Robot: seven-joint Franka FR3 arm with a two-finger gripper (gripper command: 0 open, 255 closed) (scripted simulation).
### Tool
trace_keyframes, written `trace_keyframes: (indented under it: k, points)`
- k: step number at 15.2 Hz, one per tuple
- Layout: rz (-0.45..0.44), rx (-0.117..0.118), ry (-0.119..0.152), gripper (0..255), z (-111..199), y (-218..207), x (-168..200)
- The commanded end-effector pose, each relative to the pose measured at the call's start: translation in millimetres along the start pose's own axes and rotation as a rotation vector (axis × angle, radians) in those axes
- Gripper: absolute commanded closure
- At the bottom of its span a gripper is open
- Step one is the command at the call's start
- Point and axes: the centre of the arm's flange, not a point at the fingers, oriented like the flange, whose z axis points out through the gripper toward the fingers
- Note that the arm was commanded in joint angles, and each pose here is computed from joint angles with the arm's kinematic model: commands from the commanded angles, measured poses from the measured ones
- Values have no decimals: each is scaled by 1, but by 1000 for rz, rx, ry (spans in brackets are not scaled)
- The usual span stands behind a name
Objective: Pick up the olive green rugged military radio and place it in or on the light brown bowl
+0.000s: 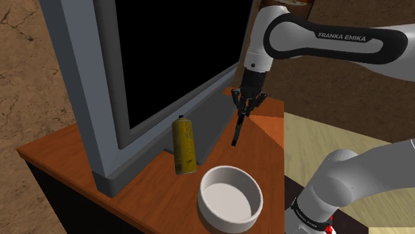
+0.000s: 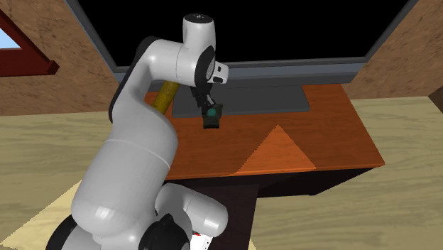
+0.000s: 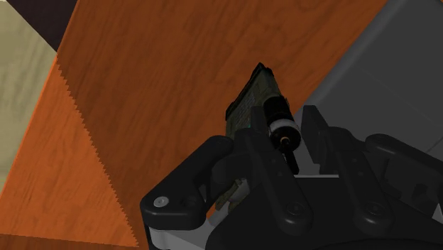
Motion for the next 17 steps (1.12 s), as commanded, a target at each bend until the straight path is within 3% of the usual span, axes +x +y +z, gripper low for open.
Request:
trace_keyframes:
  k: [1, 17]
  points:
    - [0, 0, 0, 255, -11, 0, -1]
    - [0, 0, 0, 255, -95, -2, -6]
